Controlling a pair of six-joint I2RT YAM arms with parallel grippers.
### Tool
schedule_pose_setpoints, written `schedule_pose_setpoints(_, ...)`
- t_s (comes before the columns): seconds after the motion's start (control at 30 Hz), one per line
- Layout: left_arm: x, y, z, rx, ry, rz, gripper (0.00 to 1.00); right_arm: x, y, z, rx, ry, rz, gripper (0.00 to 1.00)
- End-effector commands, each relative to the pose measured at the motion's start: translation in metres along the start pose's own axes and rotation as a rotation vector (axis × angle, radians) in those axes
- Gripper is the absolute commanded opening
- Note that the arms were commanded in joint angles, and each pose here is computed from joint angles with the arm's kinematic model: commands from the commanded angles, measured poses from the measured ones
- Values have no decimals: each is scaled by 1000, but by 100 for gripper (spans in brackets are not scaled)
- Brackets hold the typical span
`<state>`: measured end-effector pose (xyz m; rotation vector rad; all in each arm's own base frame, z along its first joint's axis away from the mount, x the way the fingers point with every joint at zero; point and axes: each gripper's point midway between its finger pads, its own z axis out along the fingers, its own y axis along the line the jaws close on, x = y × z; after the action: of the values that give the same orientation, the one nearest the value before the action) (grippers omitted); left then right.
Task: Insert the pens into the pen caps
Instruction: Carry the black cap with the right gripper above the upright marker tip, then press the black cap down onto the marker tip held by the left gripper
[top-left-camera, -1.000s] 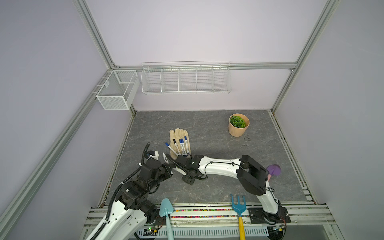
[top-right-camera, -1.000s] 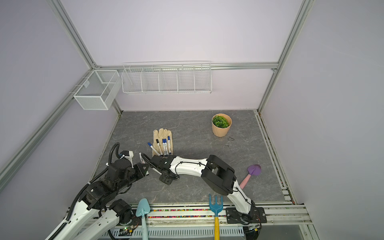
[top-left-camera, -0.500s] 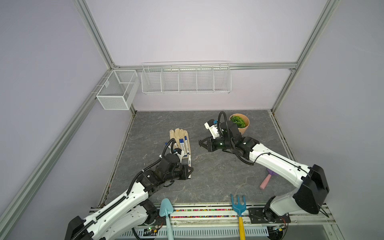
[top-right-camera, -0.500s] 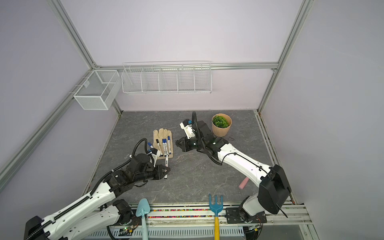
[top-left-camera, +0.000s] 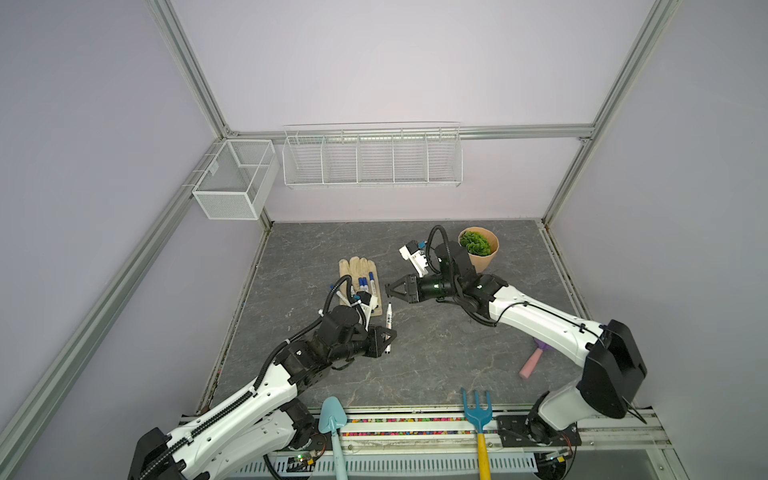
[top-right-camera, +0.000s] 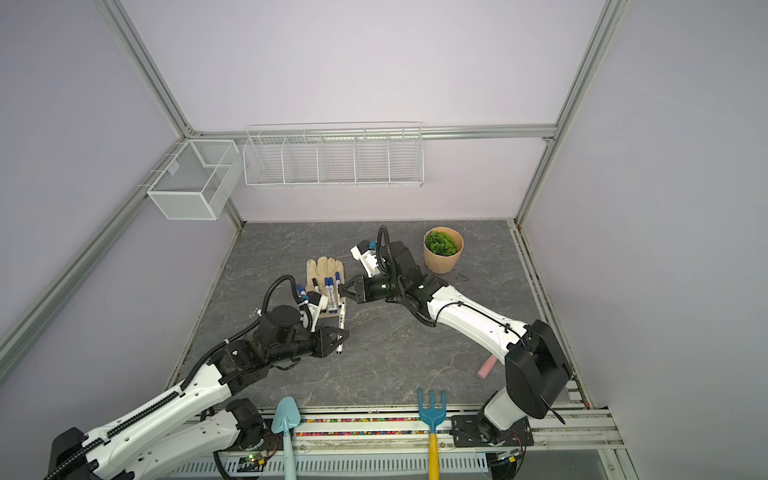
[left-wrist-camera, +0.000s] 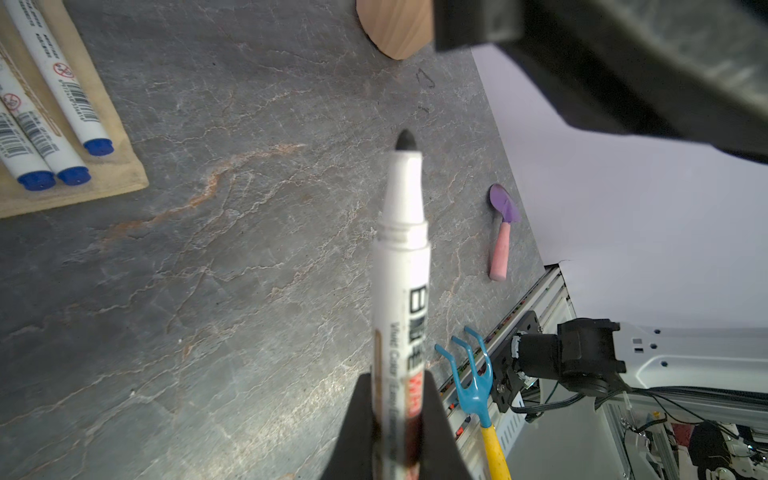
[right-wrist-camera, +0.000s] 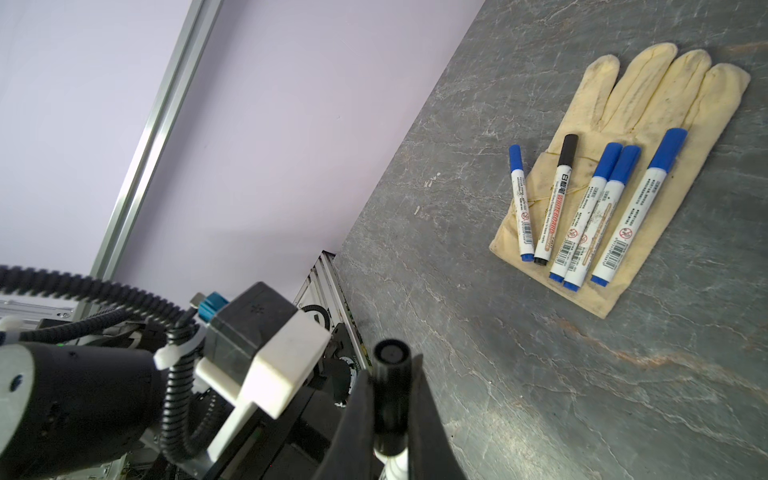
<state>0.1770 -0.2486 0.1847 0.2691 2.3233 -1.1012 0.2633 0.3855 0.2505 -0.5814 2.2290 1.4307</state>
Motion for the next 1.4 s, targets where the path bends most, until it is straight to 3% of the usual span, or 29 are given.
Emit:
schedule_pose_setpoints(0.0,-17,-17,-8,39,-53,30,0,8,2,0,-15,39,4,9)
schedule_pose_setpoints(1.03,-19,-16,-11,42,-83,31,0,22,-11,13,26,84,-5,9)
schedule_pose_setpoints(1.37,-16,-12,-10,30,-79,26,0,0,3,-7,1,5,-25,9)
